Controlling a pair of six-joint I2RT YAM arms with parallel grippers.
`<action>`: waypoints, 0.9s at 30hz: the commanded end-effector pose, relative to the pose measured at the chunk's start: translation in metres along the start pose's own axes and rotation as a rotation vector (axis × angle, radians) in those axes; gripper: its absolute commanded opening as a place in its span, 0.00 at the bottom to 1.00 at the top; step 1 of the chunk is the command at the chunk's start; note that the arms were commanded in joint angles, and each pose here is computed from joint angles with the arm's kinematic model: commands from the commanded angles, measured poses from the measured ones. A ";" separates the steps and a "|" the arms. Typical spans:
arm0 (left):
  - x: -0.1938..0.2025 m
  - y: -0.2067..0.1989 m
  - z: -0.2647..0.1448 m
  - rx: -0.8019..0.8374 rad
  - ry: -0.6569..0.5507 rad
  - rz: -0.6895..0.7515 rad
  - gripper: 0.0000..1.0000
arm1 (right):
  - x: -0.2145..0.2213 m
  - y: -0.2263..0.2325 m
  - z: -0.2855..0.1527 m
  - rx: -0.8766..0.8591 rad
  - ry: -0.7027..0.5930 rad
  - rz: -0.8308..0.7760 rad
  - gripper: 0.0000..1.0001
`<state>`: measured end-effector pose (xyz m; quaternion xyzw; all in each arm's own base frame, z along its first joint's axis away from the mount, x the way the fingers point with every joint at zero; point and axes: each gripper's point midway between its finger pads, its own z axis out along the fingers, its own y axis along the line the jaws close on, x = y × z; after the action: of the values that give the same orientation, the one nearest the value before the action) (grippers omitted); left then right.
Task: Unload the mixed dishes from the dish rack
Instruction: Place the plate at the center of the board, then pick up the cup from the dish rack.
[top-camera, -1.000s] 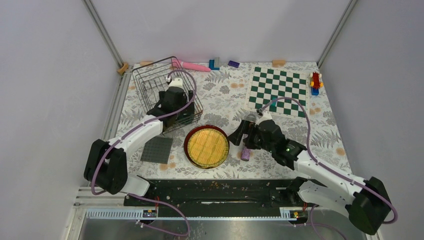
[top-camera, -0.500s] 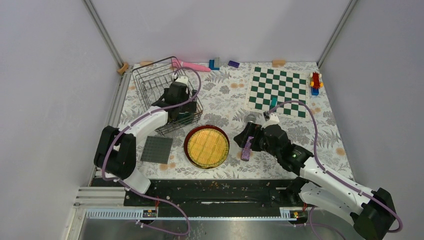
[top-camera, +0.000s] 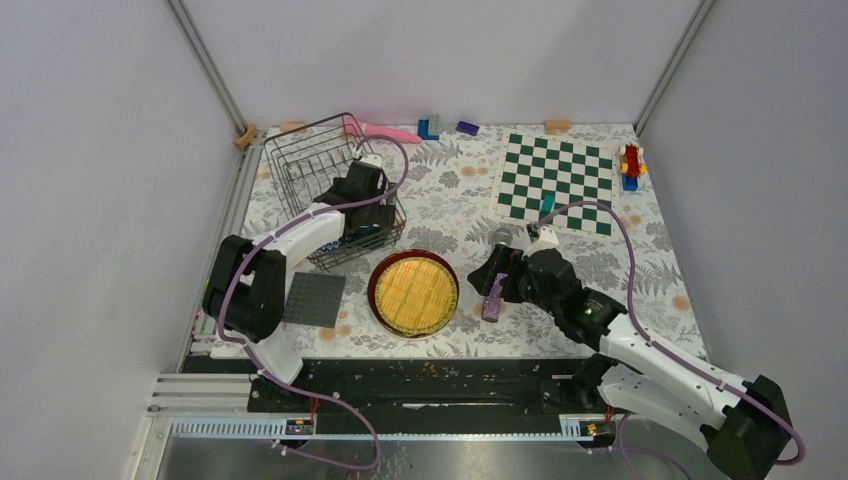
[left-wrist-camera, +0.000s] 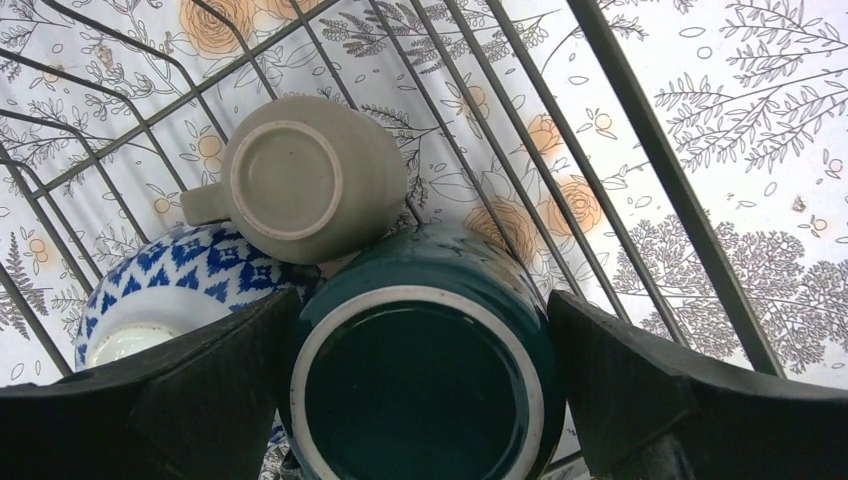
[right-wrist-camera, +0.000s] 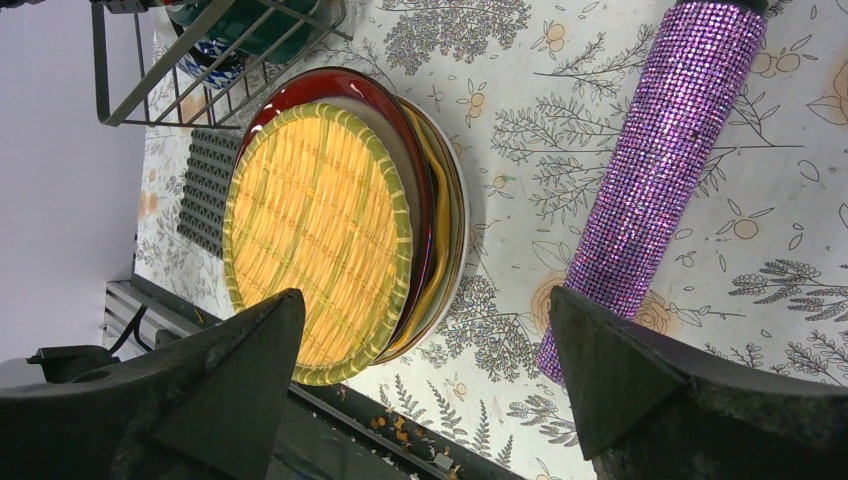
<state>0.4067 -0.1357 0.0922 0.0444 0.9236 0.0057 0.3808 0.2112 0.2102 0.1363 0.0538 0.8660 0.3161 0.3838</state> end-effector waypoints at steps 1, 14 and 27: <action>-0.013 0.005 0.004 -0.038 -0.009 0.004 0.99 | -0.008 0.001 -0.001 0.010 -0.034 -0.010 1.00; -0.003 0.010 0.011 -0.072 0.032 0.013 0.99 | -0.009 -0.002 0.001 0.024 -0.040 -0.009 1.00; 0.005 0.006 0.017 -0.069 0.076 -0.012 0.90 | -0.012 0.002 0.003 0.020 -0.045 -0.005 1.00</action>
<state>0.4133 -0.1315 0.0707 0.0370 0.9362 0.0364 0.3476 0.2139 0.2081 0.1314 0.0583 0.8696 0.3048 0.3840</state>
